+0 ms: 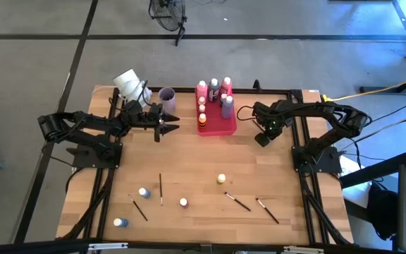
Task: Pick & Place Paint Supplies
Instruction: Put the black paint brush into the purple cup
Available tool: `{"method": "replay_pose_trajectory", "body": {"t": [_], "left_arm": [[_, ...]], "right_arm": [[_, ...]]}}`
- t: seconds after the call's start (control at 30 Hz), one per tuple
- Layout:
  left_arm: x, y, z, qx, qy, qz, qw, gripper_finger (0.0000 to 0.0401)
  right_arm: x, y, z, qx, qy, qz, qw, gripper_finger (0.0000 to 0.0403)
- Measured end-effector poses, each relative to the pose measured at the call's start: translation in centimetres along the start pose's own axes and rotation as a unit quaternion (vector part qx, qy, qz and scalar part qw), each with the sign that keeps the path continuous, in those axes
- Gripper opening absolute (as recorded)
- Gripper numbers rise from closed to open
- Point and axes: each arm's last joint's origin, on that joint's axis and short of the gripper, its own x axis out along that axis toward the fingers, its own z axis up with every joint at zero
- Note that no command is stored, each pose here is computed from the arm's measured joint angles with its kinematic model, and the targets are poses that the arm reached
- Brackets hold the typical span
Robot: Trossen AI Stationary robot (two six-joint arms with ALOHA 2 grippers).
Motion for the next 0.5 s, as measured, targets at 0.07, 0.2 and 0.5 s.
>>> {"method": "replay_pose_trajectory", "body": {"t": [0.07,0.2,0.5], "left_arm": [[0.0,0.0,0.0,0.0,0.0,0.0,1.0,0.0203],[0.0,0.0,0.0,0.0,0.0,0.0,1.0,0.0203],[0.0,0.0,0.0,0.0,0.0,-0.002,1.0,0.0203]], "right_arm": [[-0.3,0.3,0.1,-0.006,-0.003,-0.008,1.0,0.0001],[-1.4,1.1,0.8,-0.01,-0.025,-0.026,0.999,0.0],[-3.8,2.4,0.5,-0.01,-0.004,-0.062,0.998,0.0]]}}
